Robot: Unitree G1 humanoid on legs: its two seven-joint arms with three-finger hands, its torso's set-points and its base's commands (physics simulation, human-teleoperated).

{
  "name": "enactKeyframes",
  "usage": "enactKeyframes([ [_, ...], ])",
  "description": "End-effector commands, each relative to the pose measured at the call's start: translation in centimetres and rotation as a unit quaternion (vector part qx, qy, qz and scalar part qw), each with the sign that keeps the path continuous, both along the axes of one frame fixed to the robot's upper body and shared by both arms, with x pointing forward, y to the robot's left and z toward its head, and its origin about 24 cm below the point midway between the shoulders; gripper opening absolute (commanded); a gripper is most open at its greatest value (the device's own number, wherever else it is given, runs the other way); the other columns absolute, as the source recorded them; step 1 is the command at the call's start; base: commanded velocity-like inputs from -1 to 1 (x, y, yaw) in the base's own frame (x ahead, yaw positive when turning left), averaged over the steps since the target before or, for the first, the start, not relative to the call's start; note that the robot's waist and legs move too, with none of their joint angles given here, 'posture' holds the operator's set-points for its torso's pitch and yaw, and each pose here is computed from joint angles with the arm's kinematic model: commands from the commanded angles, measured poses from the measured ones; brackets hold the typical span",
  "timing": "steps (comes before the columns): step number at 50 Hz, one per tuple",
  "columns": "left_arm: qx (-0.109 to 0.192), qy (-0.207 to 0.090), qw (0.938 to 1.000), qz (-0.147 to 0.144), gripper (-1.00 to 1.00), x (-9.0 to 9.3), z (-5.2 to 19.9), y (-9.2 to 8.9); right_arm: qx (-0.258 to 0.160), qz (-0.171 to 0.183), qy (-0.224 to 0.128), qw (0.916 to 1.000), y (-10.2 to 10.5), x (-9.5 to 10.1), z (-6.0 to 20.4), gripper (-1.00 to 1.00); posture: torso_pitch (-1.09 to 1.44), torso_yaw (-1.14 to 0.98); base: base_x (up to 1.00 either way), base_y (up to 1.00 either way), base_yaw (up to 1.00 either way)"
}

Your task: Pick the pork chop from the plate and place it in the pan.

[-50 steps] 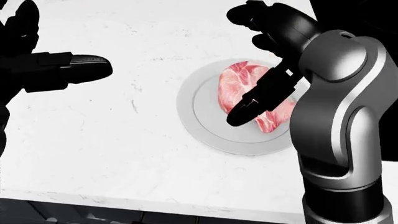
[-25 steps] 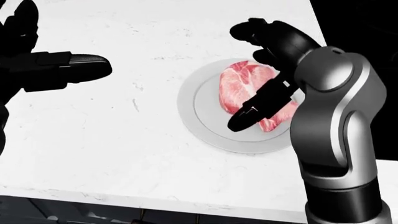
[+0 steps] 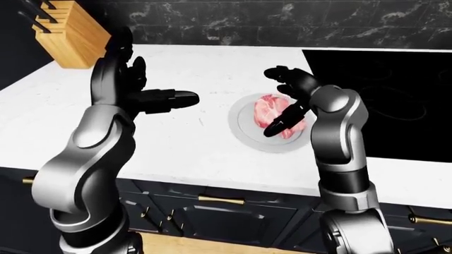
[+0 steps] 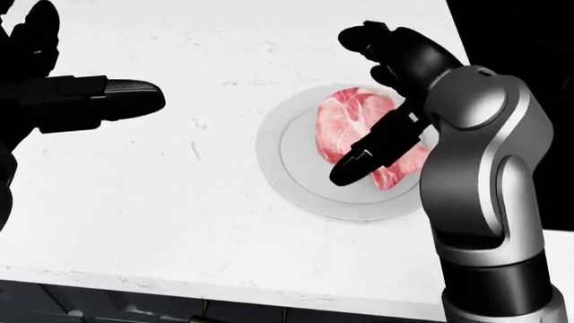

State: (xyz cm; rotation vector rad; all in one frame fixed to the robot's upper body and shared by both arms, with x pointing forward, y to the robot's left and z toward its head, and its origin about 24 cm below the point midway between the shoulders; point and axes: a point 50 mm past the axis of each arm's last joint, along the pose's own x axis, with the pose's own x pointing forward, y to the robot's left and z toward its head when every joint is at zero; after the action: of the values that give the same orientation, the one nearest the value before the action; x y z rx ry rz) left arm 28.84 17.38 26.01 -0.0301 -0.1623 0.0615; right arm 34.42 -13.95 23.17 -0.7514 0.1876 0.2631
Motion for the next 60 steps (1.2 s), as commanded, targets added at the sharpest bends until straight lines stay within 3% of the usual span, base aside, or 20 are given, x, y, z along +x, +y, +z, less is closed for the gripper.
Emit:
enactKeyframes([
  [1,0.0,-0.042,0.9991,0.002,1.0,-0.5,1.5,0.1,-0.006,0.004,-0.039,0.9992,0.2,-0.2,1.6,0.77,0.0,0.0,0.0,0.0,0.0],
  [26,0.0,-0.042,0.9991,0.001,1.0,-0.4,1.4,0.0,-0.021,0.0,-0.035,0.9992,0.2,0.3,0.6,0.77,0.0,0.0,0.0,0.0,0.0],
  [34,0.001,-0.042,0.9991,0.001,1.0,-0.4,1.4,0.0,-0.024,0.002,-0.035,0.9991,0.4,0.4,0.4,0.62,0.0,0.0,0.0,0.0,0.0],
  [49,0.001,-0.042,0.9991,0.0,1.0,-0.5,1.4,0.0,-0.059,0.0,-0.045,0.9973,0.7,0.5,0.1,0.62,0.0,0.0,0.0,0.0,0.0],
  [60,0.0,-0.042,0.9991,0.001,1.0,-0.5,1.5,0.0,-0.076,-0.004,-0.053,0.9957,0.7,0.7,0.1,0.49,0.0,0.0,0.0,0.0,0.0],
])
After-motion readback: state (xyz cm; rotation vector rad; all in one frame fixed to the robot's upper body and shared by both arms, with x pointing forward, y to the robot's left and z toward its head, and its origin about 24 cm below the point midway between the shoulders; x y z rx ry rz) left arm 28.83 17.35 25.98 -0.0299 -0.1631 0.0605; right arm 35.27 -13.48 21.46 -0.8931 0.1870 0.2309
